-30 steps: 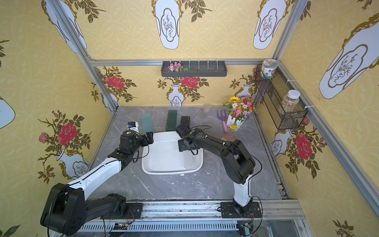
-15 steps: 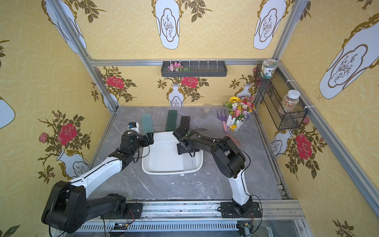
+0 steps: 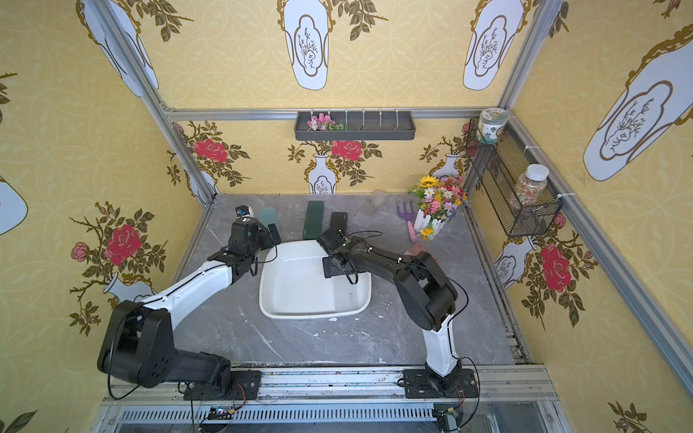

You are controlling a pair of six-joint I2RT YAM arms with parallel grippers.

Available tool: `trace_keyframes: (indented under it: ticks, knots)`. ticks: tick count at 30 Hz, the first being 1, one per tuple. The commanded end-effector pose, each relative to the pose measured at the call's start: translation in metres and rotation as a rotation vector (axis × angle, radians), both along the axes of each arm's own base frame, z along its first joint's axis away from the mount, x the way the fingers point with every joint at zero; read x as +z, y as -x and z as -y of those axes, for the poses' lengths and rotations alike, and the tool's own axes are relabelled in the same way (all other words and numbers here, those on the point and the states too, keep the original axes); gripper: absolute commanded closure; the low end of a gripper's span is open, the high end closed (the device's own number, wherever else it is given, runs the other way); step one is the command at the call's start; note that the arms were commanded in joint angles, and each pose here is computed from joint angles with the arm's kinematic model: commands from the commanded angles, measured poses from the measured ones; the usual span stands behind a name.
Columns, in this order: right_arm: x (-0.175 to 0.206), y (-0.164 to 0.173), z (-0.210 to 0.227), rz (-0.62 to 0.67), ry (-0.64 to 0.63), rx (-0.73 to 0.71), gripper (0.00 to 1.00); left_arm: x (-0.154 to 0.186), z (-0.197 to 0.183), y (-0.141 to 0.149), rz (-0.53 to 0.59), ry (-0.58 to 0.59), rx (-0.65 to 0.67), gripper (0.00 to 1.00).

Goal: Put the pencil case into the storage box
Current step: Place the pencil case at the storage box, then pick up the pencil case from the center of the board.

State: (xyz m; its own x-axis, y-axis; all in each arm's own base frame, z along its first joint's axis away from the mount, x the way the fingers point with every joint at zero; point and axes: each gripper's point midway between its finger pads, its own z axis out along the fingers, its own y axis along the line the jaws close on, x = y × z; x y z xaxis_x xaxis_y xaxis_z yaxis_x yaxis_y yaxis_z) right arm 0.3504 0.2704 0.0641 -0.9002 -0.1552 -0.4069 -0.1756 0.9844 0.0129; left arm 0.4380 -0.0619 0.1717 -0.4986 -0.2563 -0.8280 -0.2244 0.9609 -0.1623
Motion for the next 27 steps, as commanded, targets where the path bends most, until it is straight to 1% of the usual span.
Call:
trace_keyframes:
  ticks: [1,4,6,9,11,13,15,18,21,27]
  knots:
    - [0.014,0.001,0.000,0.034,-0.034,0.010,0.03,-0.016,-0.014,-0.018,-0.101,0.000,0.065,0.00]
    - [0.023,0.008,0.003,0.049,-0.065,0.021,0.03,-0.024,-0.016,-0.044,-0.162,0.040,0.075,0.00]
    - [0.028,0.014,0.004,0.057,-0.084,0.033,0.03,-0.029,-0.012,-0.063,-0.181,0.056,0.064,0.00]
    - [0.036,0.019,0.006,0.066,-0.098,0.048,0.03,-0.044,-0.006,-0.092,-0.249,0.080,0.046,0.00]
    - [0.039,0.024,0.010,0.070,-0.104,0.056,0.03,-0.064,-0.006,-0.104,-0.332,0.068,0.058,0.00]
    - [0.043,0.030,0.013,0.076,-0.119,0.064,0.03,-0.077,-0.010,-0.114,-0.401,0.047,0.097,0.00]
    - [0.045,0.035,0.015,0.080,-0.134,0.068,0.03,-0.089,-0.009,-0.118,-0.441,0.041,0.106,0.00]
    - [0.048,0.040,0.018,0.086,-0.147,0.074,0.03,-0.100,-0.012,-0.120,-0.446,0.045,0.114,0.00]
    - [0.049,0.041,0.017,0.084,-0.153,0.083,0.03,-0.108,-0.016,-0.116,-0.454,0.065,0.126,0.00]
    - [0.044,0.040,0.014,0.078,-0.153,0.088,0.03,-0.125,-0.025,-0.108,-0.500,0.049,0.128,0.00]
